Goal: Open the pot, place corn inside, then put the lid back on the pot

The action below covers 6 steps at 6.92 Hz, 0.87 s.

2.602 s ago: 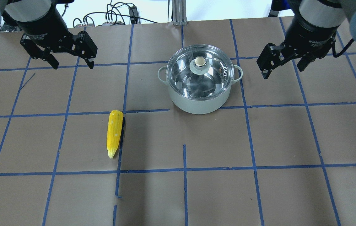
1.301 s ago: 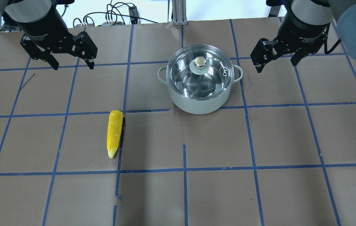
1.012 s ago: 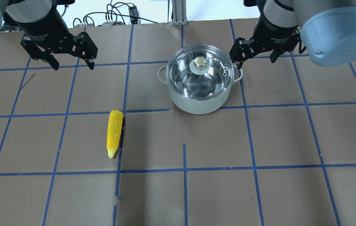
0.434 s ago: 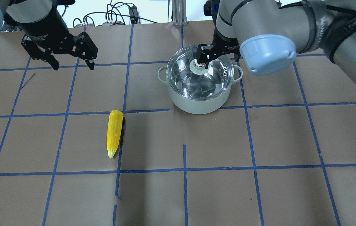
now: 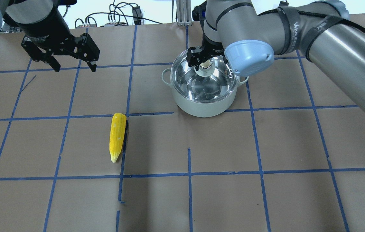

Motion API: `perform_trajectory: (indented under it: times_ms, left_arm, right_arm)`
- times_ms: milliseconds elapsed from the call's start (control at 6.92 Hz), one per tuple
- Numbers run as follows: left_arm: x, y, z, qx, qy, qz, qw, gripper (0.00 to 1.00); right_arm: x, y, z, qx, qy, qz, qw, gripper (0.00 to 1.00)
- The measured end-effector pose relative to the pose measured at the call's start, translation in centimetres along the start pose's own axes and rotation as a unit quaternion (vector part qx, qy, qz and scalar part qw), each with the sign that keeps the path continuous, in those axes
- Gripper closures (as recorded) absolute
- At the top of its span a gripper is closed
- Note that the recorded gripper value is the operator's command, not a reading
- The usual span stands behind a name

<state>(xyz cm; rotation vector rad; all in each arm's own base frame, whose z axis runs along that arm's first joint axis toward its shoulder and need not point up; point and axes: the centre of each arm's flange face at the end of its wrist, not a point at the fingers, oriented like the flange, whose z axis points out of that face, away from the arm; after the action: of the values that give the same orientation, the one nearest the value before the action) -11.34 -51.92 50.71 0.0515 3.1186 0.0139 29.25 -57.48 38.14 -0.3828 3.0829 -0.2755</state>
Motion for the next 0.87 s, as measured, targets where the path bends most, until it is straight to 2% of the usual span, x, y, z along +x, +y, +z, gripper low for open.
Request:
perform_trajectory:
  times_ms: [434,867]
  left_arm:
    - [0.0,0.0,0.0,0.0,-0.001,0.001,1.0,0.0]
    - [0.0,-0.1,0.1,0.0,-0.001,0.001,1.0,0.0]
  right_arm:
    - [-0.7,-0.1,2.0,-0.011,0.002,-0.009,0.9999,0.03]
    - [-0.7,-0.6,2.9,-0.009,0.005,-0.01,0.9999,0.04]
